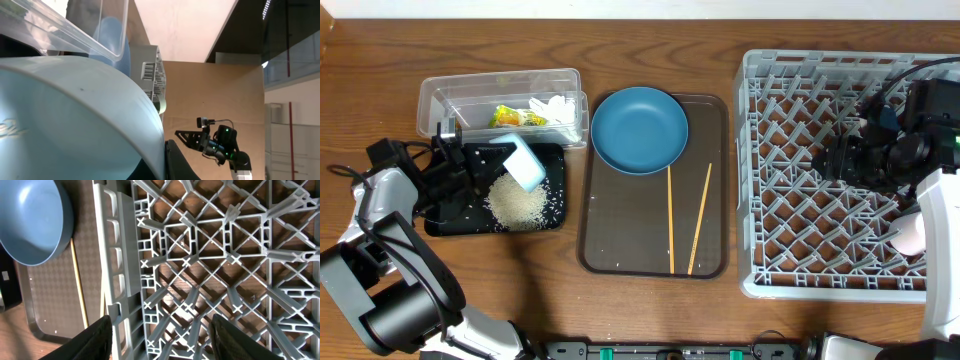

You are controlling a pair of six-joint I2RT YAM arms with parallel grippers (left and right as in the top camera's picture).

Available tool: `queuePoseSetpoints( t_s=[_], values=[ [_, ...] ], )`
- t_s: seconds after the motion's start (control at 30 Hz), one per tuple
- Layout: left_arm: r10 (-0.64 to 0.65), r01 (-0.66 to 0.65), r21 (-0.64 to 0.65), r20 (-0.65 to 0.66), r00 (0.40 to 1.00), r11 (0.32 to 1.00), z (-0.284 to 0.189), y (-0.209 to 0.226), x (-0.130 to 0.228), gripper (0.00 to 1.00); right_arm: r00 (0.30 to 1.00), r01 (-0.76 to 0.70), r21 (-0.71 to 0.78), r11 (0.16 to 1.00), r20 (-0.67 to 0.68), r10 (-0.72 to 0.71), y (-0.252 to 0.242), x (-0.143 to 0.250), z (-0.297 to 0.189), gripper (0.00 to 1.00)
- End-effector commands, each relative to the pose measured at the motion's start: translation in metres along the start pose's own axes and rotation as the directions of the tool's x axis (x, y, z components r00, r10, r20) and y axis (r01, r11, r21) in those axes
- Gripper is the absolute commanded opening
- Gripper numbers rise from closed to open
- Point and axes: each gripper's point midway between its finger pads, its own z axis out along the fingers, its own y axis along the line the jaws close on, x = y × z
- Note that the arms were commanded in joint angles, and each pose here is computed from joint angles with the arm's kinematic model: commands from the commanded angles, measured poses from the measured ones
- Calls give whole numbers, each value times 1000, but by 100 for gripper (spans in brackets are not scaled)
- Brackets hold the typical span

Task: Sort waste into correct bins and load items into the dishwasher rack
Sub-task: 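Tip the white bowl with the left gripper to pour rice onto the black tray, then carry the empty white bowl with the left gripper onto the brown tray and release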

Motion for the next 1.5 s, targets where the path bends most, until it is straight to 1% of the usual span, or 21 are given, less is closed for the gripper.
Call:
queuePoseSetpoints(
  t_s=[0.0,0.03,0.07,0.1,0.13,0.17,0.2,0.27,0.3,0.37,0.43,0.5,0.53,0.63,0.83,0.9,1.0,1.07,1.17,1.3,1.47],
  values=[
    [-90,93,-130,29,995,987,-4,23,-5,6,1000,-3,-2,1000,-15,3,2,3,3,61],
    [-127,131,-146,36,991,981,-4,26,-5,6,1000,-3,-2,1000,-15,3,2,3,3,61],
    [-99,100,-82,21,995,992,-3,15,-4,6,1000,-3,-2,1000,-15,3,2,3,3,61],
    [-18,18,29,1,1000,999,-1,-5,-2,6,1000,-3,-2,1000,-16,3,2,3,3,61],
    [7,-7,53,-1,1000,999,-1,-9,-1,6,1000,-3,-2,1000,-16,3,2,3,3,61],
    [16,-17,39,1,1000,999,-1,-7,-2,6,1000,-3,-2,1000,-16,3,2,3,3,61],
    [1,-1,-14,6,1000,1000,-2,2,-3,6,1000,-3,-2,1000,-16,3,2,3,3,61],
    [-91,95,-133,33,995,987,-5,23,-6,6,1000,-4,-2,1000,-16,4,2,3,3,61],
    [-101,104,-122,32,994,987,-4,21,-5,6,1000,-4,-2,1000,-16,4,2,3,3,61],
    [24,-24,64,3,1000,998,-2,-11,-2,6,1000,-3,-2,1000,-16,3,2,3,3,61],
    [36,-36,45,6,999,998,-2,-9,-3,6,1000,-3,-2,1000,-16,3,2,3,3,61],
    [-2,2,-27,11,1000,1000,-3,3,-4,6,1000,-3,-2,1000,-17,3,2,4,3,61],
    [-15,15,-33,12,1000,999,-3,5,-4,6,1000,-3,-2,1000,-17,3,2,4,3,61],
    [36,-36,62,-2,999,997,-1,-13,-1,6,1000,-4,-2,1000,-18,4,2,4,3,61],
    [26,-25,55,-7,1000,998,0,-16,4,6,1000,-4,-2,1000,-18,4,2,4,3,61],
    [20,-20,-10,-17,1000,1000,3,-10,9,6,1000,-4,-2,1000,-18,4,2,4,3,61],
    [32,-38,-173,-37,999,984,7,2,20,6,1000,-4,-2,1000,-18,4,2,4,3,61],
    [76,-89,-246,-64,995,965,12,0,30,6,1000,-4,-2,1000,-18,4,2,4,3,61],
    [173,-207,-300,-137,975,931,28,-13,50,6,1000,-4,-2,1000,-18,4,2,4,3,61],
    [249,-345,-416,-268,931,841,50,-14,86,6,1000,-4,-2,1000,-17,4,2,4,3,61],
    [242,-459,-534,-427,871,710,80,5,128,6,1000,-4,-2,1000,-18,4,2,4,3,61]
  ],
)
